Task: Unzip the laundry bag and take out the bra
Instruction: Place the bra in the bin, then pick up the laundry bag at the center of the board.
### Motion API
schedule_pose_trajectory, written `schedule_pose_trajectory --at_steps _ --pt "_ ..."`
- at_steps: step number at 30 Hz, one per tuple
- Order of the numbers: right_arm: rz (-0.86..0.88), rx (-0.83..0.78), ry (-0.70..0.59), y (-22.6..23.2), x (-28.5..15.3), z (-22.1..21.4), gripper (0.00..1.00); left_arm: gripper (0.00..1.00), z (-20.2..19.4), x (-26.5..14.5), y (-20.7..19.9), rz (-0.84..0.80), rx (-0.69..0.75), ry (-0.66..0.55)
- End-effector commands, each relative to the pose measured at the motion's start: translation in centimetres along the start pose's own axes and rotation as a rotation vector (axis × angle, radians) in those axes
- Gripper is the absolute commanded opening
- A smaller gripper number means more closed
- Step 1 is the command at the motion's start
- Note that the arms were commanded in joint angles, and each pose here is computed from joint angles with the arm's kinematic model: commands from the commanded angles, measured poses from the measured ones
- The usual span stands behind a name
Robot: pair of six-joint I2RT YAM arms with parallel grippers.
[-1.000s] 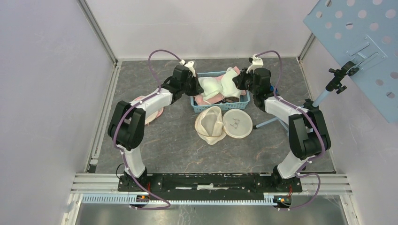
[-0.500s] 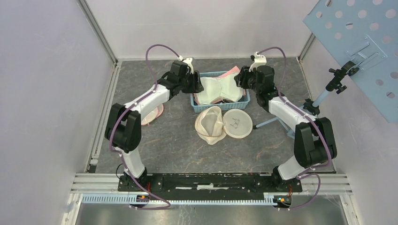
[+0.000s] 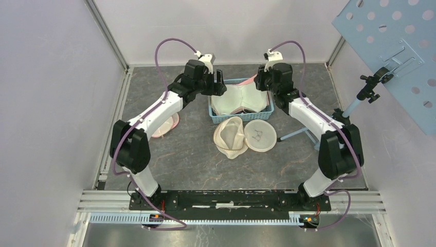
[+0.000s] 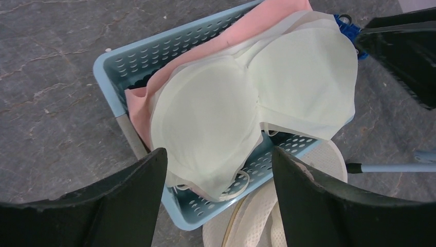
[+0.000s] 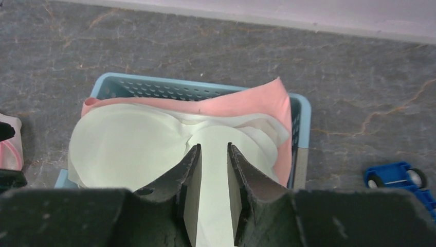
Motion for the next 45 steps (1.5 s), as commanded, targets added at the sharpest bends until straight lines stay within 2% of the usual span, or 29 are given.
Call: schedule_pose_trajectory --at_steps 1,3,8,14,19,24,26,27,31,38,45 --pt "0.005 -0.014 0.071 0.0 2.1 -1.5 0.27 0.81 -0.3 2.3 -0.7 -0.016 0.038 0.010" --pt "-0.010 -0.020 0.099 -0.2 2.9 -2.4 0.22 0.80 -0.6 3.3 -0.5 -0.003 0.018 0.021" --pt "-0.046 -0.031 0.160 -0.7 4.2 -4.7 0.21 0.80 -1.8 5.6 0.5 0.045 -0.017 0.060" --pt "-0.054 -0.042 0.233 -1.0 6.3 -7.0 0.24 0.81 -3.7 8.1 2.1 0.098 -0.037 0.139" --pt "-0.001 -0.034 0.196 -0.2 5.9 -5.4 0.32 0.81 -2.9 7.1 1.8 0.093 -0.039 0.120" --pt "0.048 -0.030 0.095 0.6 3.3 -0.4 0.45 0.83 0.0 3.8 0.0 0.047 -0.040 0.047" --pt "0.072 -0.035 0.049 0.9 1.8 1.7 0.47 0.84 1.1 2.2 -0.7 0.025 -0.038 0.023" --pt "0.082 -0.037 0.022 1.0 1.0 2.9 0.48 0.90 1.4 1.4 -1.1 0.011 -0.035 0.017" --pt "0.121 -0.041 -0.015 1.5 -2.1 4.8 0.51 0.92 1.9 -1.5 -2.1 -0.037 -0.033 0.002" --pt "0.139 -0.048 0.009 1.4 -9.0 1.0 0.53 0.93 -1.4 -6.0 -3.0 -0.134 -0.039 0.047" --pt "0.070 -0.079 0.122 0.2 -13.8 -5.0 0.53 0.93 -5.7 -8.1 -4.2 -0.175 -0.056 0.078"
Point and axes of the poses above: each gripper's point midway between its finger pads, its own x axis out along the fingers, its own y axis along the line the jaws close on, z = x × y, the point moved 6 cm from there along -x, back along the fingers, and after that the axes turned 6 degrees about -x, right-handed, at the moved point
